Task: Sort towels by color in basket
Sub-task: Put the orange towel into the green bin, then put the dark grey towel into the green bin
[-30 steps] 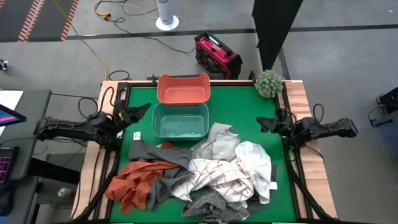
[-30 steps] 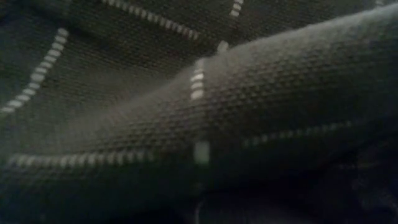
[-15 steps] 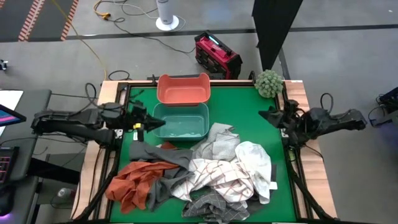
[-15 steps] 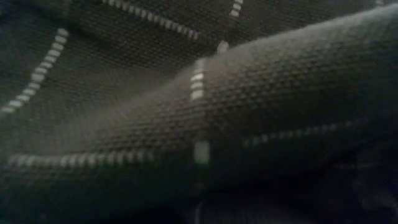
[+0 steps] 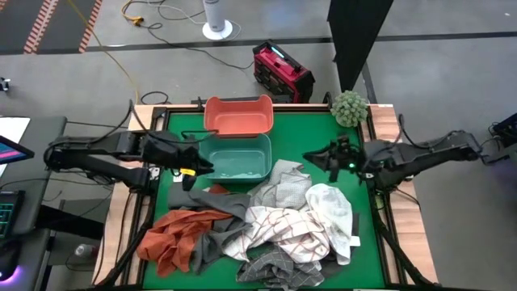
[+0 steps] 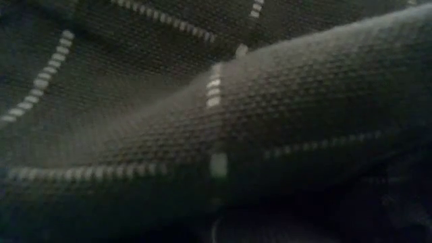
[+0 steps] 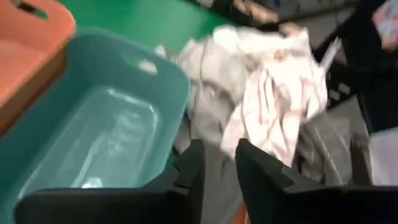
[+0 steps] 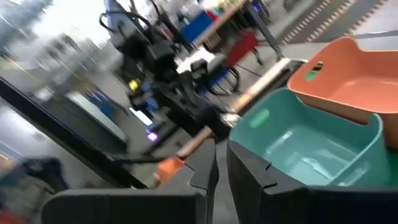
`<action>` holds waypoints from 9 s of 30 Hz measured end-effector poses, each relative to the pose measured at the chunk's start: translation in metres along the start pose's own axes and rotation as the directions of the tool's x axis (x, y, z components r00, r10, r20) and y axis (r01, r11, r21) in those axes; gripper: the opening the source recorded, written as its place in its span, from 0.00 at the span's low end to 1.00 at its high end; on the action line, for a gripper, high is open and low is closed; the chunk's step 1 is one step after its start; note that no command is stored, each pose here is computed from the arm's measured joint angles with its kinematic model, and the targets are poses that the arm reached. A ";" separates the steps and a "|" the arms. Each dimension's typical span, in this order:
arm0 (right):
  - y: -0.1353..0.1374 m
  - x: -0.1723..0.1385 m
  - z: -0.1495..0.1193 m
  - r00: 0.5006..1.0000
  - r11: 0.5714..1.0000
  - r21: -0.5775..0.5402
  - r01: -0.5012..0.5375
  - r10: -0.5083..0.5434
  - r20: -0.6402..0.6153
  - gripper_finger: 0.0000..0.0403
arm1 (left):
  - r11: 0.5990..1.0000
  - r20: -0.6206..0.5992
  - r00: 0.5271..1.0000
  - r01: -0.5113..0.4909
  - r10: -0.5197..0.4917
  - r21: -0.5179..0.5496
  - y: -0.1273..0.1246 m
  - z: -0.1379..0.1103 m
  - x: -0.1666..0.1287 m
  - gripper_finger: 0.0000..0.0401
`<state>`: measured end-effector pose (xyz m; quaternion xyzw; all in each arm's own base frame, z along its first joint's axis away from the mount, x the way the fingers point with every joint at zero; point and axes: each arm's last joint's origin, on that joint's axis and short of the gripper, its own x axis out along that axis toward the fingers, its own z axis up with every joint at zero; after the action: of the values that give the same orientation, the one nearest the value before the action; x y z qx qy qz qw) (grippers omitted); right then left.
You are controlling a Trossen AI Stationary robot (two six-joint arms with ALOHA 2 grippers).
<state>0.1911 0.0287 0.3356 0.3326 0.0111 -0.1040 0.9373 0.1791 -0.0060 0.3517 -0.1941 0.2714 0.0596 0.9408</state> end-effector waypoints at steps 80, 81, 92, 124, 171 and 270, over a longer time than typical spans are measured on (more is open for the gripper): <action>0.035 0.010 0.055 0.882 0.883 -0.396 0.251 -0.377 -0.282 0.51 | 0.949 0.821 0.521 -0.059 -0.235 0.309 -0.058 0.070 -0.082 0.00; 0.035 0.011 0.054 0.884 0.886 -0.387 0.253 -0.375 -0.280 0.51 | 0.950 0.843 0.491 -0.087 -0.221 0.300 -0.057 0.074 -0.080 0.00; 0.034 0.014 0.056 0.879 0.860 -0.365 0.356 -0.441 -0.183 0.51 | 0.958 0.968 0.229 -0.238 -0.105 0.160 -0.037 0.112 -0.044 0.00; 0.043 -0.004 0.064 0.922 0.904 -0.300 0.303 -0.358 -0.147 0.51 | 0.861 0.841 0.189 0.070 -0.507 0.504 0.024 0.210 0.024 0.00; 0.047 -0.015 0.067 0.938 0.922 -0.277 0.269 -0.316 -0.142 0.51 | 0.979 0.475 0.880 -0.084 -0.014 0.184 0.011 0.156 0.087 0.00; 0.052 -0.017 0.074 0.958 0.923 -0.302 0.240 -0.276 -0.083 0.51 | 0.800 -0.439 0.892 0.186 0.106 0.571 -0.091 0.011 0.073 0.52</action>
<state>0.1811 0.0254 0.4268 0.1937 0.1280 -0.2031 0.9512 0.2663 -0.0845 0.3515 0.0989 0.4816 -0.0961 0.8655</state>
